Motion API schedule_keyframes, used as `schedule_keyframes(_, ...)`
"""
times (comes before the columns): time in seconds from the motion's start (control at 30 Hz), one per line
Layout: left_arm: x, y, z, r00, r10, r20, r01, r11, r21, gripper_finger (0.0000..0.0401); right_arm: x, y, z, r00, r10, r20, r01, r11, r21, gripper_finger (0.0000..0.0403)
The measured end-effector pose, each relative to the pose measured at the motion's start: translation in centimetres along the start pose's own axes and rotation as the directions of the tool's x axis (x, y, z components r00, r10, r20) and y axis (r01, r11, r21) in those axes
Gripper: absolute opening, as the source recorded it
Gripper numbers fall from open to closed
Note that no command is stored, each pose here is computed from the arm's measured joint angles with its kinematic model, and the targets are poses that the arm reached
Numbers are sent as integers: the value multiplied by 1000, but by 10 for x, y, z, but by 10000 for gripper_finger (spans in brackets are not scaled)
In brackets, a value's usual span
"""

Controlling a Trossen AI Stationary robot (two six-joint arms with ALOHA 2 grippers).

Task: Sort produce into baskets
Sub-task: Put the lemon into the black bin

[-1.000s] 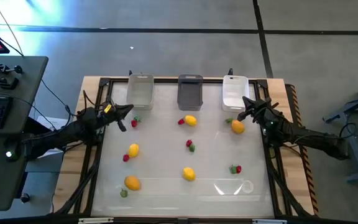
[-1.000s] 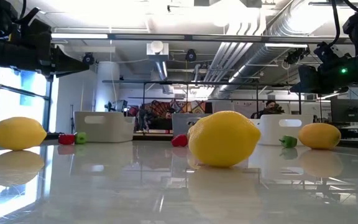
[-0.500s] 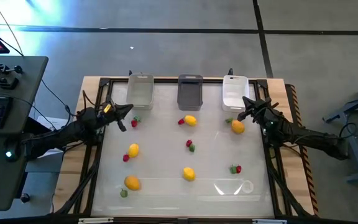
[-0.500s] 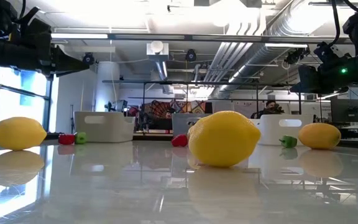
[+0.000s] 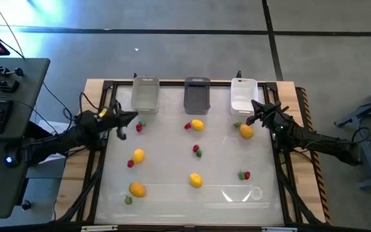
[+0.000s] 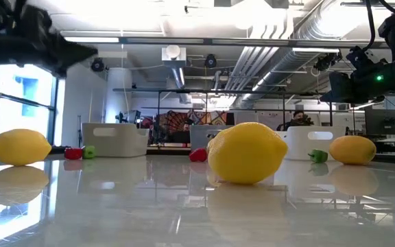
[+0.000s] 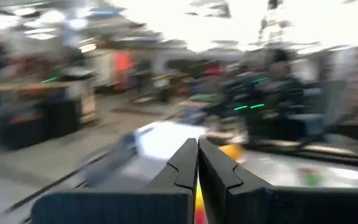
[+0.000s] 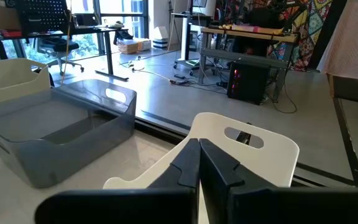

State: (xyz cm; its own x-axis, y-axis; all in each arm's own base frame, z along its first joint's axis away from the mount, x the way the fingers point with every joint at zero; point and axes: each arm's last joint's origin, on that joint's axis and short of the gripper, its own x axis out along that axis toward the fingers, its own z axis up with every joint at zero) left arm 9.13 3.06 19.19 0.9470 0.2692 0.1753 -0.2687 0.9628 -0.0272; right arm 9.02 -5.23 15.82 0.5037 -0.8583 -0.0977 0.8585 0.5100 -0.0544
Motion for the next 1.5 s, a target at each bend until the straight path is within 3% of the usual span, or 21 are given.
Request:
schedule_keyframes(0.13, 3, -3, 8, 996, -89, -5, 88, 995, -42, 0, 0, 0, 0, 1000, 0, -1, 0, 1000, -1, 0)
schedule_keyframes(0.27, 8, -5, 11, 984, -173, -47, 175, 984, 31, 0, 0, 0, 0, 1000, 0, -1, 0, 1000, -1, 0)
schedule_keyframes(0.53, 21, -9, 3, 967, -192, -169, 188, 981, -41, 0, 0, 0, 0, 1000, 0, -1, 0, 1000, -1, 0)
schedule_keyframes(0.7, 32, -12, -1, 962, -205, -183, 197, 979, -60, 0, 0, 0, 0, 1000, 0, 0, 0, 1000, 0, 0)
schedule_keyframes(1.03, 49, -11, -6, 966, -198, -169, 213, 974, 72, 0, 0, 0, 0, 1000, 0, -1, 0, 1000, 0, 0)
schedule_keyframes(1.27, 59, -14, -10, 963, -223, -153, 235, 970, 63, 0, 0, 0, 0, 1000, 1, 0, -1, 1000, -1, 0)
schedule_keyframes(1.5, 78, -30, -6, 930, -309, -200, 323, 946, 38, 0, 0, 0, 0, 1000, 1, -1, -1, 1000, -1, 0)
